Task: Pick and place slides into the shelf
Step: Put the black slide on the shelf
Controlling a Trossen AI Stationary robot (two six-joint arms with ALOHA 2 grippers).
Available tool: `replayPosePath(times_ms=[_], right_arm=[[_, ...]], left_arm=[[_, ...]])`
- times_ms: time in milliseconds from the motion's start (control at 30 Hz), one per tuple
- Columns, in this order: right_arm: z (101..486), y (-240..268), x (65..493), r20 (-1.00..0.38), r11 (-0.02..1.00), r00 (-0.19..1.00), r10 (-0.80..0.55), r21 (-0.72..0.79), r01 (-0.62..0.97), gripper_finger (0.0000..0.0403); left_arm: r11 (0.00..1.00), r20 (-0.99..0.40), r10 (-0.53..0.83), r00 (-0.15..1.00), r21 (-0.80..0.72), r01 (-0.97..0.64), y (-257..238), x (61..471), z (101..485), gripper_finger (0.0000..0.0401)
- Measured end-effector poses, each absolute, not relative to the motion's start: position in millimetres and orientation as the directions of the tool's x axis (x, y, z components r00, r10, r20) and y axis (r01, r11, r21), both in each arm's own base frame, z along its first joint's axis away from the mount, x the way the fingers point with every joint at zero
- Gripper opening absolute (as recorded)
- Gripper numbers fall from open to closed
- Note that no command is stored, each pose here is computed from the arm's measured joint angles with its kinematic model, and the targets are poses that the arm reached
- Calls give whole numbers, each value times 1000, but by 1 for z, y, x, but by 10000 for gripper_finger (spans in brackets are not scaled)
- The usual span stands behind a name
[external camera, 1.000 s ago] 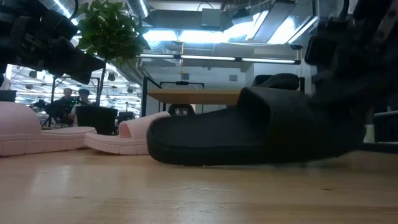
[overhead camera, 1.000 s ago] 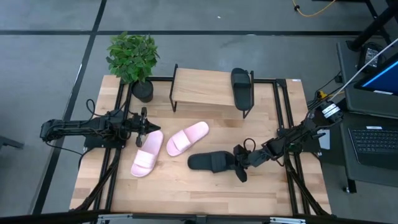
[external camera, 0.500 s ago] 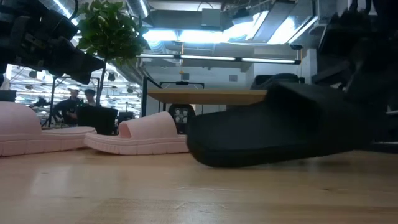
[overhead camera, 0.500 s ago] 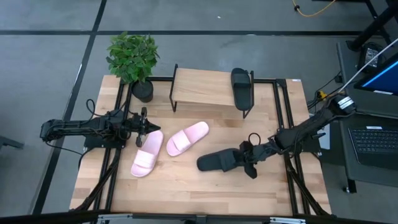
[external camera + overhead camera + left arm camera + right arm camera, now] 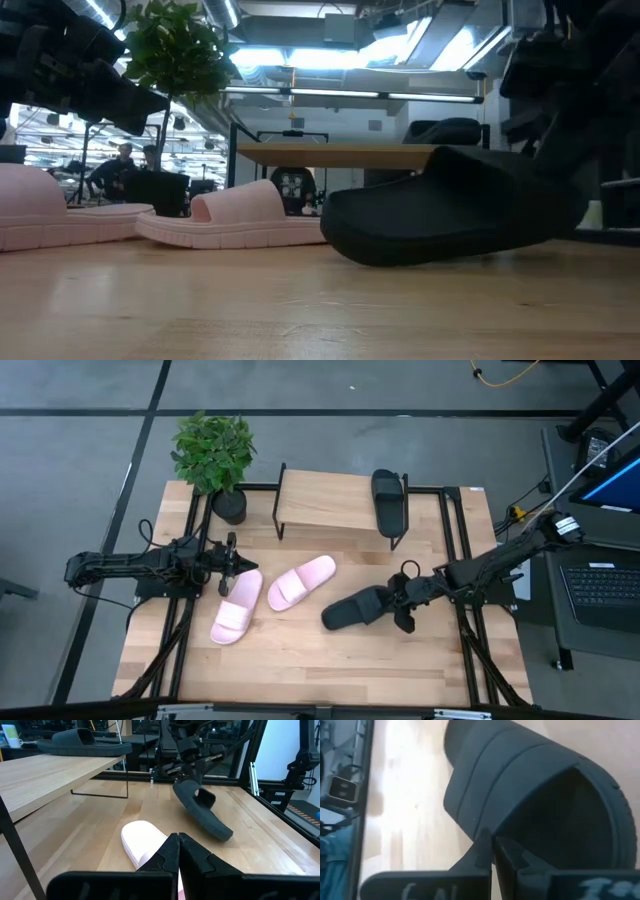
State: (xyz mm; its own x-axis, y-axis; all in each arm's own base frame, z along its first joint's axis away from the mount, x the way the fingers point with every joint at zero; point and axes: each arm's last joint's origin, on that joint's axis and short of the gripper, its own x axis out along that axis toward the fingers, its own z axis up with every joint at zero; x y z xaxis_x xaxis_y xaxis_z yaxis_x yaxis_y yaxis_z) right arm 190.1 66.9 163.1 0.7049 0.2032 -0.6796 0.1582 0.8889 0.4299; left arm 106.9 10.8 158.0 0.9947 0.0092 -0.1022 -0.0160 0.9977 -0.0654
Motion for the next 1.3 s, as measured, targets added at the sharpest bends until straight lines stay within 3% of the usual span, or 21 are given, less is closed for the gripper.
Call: replayPosePath(times_ms=[433, 1167, 1300], right_arm=[[164, 48, 196, -674, 943, 732, 102, 299, 143, 10], [183, 51, 200, -527, 934, 824, 208, 358, -6, 5], [190, 49, 198, -494, 930, 845, 203, 368, -9, 4]], left_arm=[[998, -102, 9, 995, -66, -16, 11, 107, 158, 0], [998, -99, 9, 995, -57, -15, 11, 107, 158, 0], [1000, -22, 18, 1000, 7, -18, 11, 107, 166, 0]])
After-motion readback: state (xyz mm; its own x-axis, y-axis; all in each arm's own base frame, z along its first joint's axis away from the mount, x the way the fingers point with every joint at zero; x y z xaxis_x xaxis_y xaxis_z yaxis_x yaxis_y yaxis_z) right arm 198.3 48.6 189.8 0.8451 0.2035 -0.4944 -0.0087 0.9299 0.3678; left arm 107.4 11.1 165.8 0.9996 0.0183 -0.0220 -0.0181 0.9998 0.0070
